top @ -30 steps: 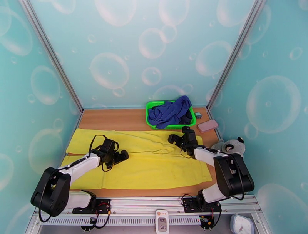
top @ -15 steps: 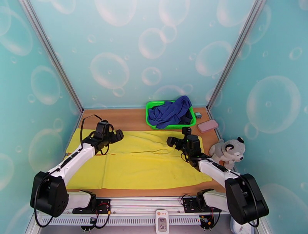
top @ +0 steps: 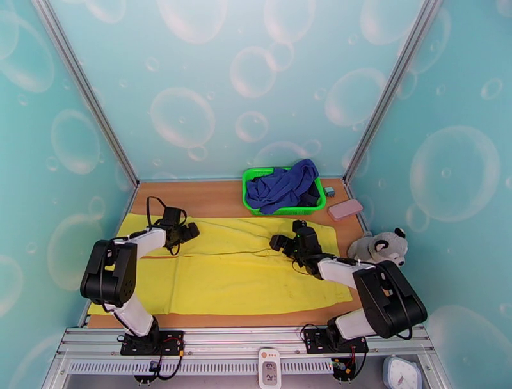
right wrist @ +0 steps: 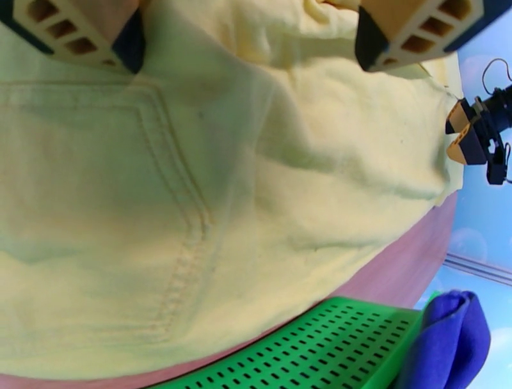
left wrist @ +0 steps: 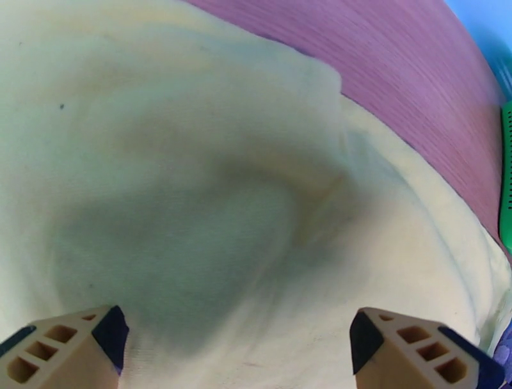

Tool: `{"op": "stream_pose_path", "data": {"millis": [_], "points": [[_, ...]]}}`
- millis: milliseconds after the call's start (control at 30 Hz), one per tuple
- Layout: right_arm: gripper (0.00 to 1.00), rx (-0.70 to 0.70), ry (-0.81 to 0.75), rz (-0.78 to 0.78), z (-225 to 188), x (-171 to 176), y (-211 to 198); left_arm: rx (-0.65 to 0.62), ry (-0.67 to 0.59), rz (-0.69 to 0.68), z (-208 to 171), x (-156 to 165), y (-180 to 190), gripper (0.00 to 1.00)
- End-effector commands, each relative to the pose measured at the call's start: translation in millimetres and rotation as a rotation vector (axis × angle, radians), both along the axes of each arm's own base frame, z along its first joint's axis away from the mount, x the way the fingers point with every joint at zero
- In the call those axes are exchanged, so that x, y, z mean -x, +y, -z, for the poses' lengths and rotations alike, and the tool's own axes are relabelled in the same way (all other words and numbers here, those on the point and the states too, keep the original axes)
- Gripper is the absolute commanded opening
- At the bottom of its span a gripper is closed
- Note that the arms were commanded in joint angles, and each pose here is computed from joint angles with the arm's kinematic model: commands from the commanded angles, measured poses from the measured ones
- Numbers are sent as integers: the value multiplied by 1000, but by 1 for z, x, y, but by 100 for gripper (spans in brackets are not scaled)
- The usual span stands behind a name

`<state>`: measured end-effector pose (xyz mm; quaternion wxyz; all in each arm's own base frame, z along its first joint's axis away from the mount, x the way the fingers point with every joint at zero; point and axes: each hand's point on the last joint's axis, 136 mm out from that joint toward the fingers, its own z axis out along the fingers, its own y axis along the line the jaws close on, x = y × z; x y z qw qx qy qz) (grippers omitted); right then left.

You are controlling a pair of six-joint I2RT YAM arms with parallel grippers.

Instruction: Fold and stack the trousers

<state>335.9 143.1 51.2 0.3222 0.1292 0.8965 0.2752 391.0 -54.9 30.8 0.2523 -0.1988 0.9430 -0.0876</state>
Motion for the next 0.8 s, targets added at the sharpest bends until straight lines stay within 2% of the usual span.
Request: {"op": "stream_pose_path", "data": {"millis": [0, 233, 300, 433, 533, 600, 667, 767], "points": [[91, 39, 216, 68, 35, 42, -10, 8, 86, -92, 22, 36, 17, 99], [91, 138, 215, 102, 28, 46, -30, -2, 78, -131, 13, 54, 26, 99], [91, 147, 167, 73, 17, 39, -26, -8, 35, -111, 1, 47, 26, 99], [92, 169, -20, 17, -28, 14, -14, -94, -107, 12, -52, 7, 26, 99], [92, 182, -71, 50, -51, -7, -25, -223, -177, -22, -95, -24, 49, 99], [92, 159, -67, 68, -56, -19, -36, -270, -186, -83, -110, -39, 73, 98], [92, 157, -68, 54, -61, -28, -42, -276, -164, -161, -112, -53, 104, 94], [92, 198, -68, 36, -63, -29, -47, -274, -101, -245, -93, -66, 149, 88]]}}
